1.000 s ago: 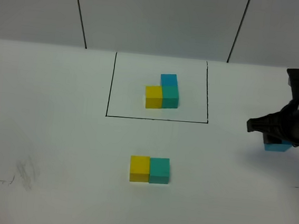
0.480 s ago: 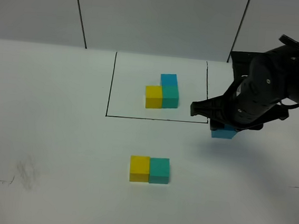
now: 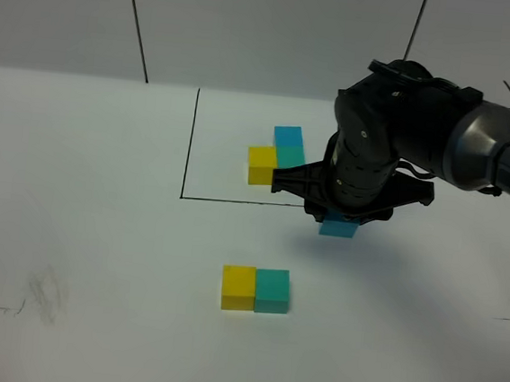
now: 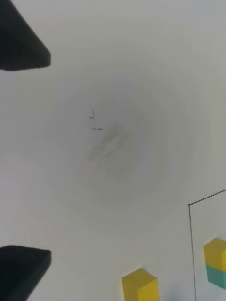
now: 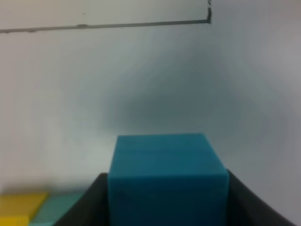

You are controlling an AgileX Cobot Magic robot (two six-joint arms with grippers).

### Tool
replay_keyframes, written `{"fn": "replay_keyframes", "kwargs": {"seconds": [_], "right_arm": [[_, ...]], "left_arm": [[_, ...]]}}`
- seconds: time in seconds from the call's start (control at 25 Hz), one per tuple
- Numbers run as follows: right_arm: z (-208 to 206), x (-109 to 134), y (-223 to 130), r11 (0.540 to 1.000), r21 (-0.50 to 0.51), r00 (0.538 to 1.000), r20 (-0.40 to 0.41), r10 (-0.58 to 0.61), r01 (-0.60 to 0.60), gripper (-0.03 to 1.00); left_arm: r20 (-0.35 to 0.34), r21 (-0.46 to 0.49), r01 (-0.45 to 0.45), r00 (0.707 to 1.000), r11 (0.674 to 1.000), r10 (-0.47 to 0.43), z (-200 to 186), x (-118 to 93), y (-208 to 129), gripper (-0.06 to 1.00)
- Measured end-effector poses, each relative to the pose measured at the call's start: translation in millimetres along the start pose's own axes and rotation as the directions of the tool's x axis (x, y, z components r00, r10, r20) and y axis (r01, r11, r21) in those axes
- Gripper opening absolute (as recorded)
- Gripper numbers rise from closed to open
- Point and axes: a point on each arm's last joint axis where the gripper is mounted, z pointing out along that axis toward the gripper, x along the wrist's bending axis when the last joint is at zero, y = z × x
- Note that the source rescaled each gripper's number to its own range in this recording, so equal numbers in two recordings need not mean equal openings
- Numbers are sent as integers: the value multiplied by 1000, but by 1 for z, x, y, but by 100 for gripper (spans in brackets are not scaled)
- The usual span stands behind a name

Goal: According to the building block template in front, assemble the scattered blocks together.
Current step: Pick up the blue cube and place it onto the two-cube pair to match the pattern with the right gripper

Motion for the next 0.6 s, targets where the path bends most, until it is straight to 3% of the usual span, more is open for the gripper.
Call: {"fn": "replay_keyframes", "kwargs": {"seconds": [0.6], "right_arm": [[14, 26, 3, 999, 24, 999, 19, -28, 28, 28]], "left_arm": [[0, 0, 0, 1000, 1000, 0, 0, 0, 0, 75]]}}
